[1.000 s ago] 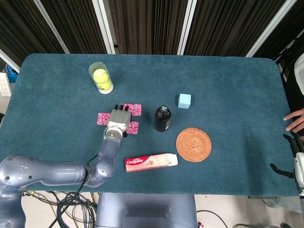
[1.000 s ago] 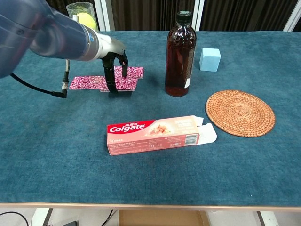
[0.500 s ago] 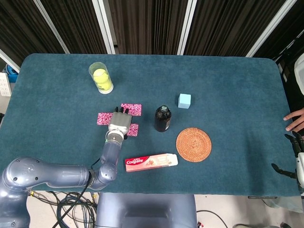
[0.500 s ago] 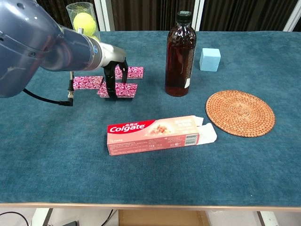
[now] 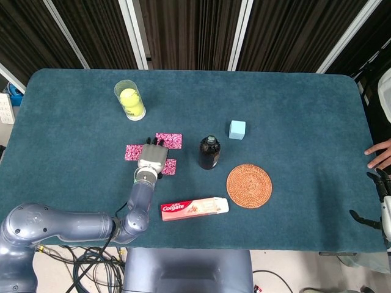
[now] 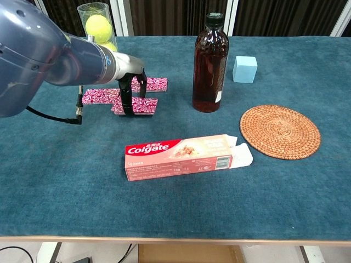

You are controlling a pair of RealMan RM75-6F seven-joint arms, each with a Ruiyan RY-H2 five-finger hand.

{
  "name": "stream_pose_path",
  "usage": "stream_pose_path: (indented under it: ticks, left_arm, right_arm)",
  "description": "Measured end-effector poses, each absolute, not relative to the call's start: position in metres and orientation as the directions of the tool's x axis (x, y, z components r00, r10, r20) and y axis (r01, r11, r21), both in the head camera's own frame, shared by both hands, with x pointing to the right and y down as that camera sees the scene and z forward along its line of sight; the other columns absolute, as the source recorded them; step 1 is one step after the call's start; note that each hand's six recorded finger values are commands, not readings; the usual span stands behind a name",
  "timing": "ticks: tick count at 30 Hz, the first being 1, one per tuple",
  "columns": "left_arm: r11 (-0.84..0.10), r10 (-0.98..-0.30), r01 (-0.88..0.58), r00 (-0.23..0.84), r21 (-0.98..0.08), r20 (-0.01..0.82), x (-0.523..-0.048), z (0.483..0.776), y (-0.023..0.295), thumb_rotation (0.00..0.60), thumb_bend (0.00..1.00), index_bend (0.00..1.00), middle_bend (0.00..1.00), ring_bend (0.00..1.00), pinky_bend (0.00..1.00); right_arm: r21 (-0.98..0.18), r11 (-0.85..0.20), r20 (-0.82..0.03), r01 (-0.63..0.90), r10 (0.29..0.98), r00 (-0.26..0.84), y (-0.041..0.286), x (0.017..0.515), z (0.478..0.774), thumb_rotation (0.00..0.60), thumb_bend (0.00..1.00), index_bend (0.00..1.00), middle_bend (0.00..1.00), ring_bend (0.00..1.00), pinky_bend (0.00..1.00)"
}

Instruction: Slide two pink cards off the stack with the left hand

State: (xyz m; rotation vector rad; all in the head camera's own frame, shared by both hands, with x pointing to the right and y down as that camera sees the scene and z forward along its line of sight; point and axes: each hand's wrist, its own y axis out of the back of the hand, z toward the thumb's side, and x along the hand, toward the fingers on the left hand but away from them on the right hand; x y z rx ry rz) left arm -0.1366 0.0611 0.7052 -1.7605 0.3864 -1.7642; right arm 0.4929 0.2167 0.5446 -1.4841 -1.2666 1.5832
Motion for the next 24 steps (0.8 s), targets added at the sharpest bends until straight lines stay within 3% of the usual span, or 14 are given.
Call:
stream_pose_path:
  ticks: [12, 24]
  left_arm:
    - [-0.773, -0.596, 0.223, 0.065, -0.594, 0.8, -0.1387, 0.7061, 0.0616, 0.6, 0.16, 0.38, 0.14, 0.0, 0.0]
    - [-0.77, -0.599, 0.225, 0.068, -0.598, 0.798, -0.1382, 0.7053, 0.0603, 0.6, 0.16, 0.34, 0.13, 0.0, 0.0]
  right_arm:
    - [-0.922, -0.349, -0.376, 0.167, 0.909, -0.18, 0.2167, 0.4936, 0.5444, 0.6, 0.11, 0.15, 0.06, 0.13, 0.23]
    - [-0.923, -0.346, -0.374, 0.168, 0.909, -0.184, 0.2164, 0.4943, 0.5439, 0.6, 0.11, 0.15, 0.08, 0.13, 0.23]
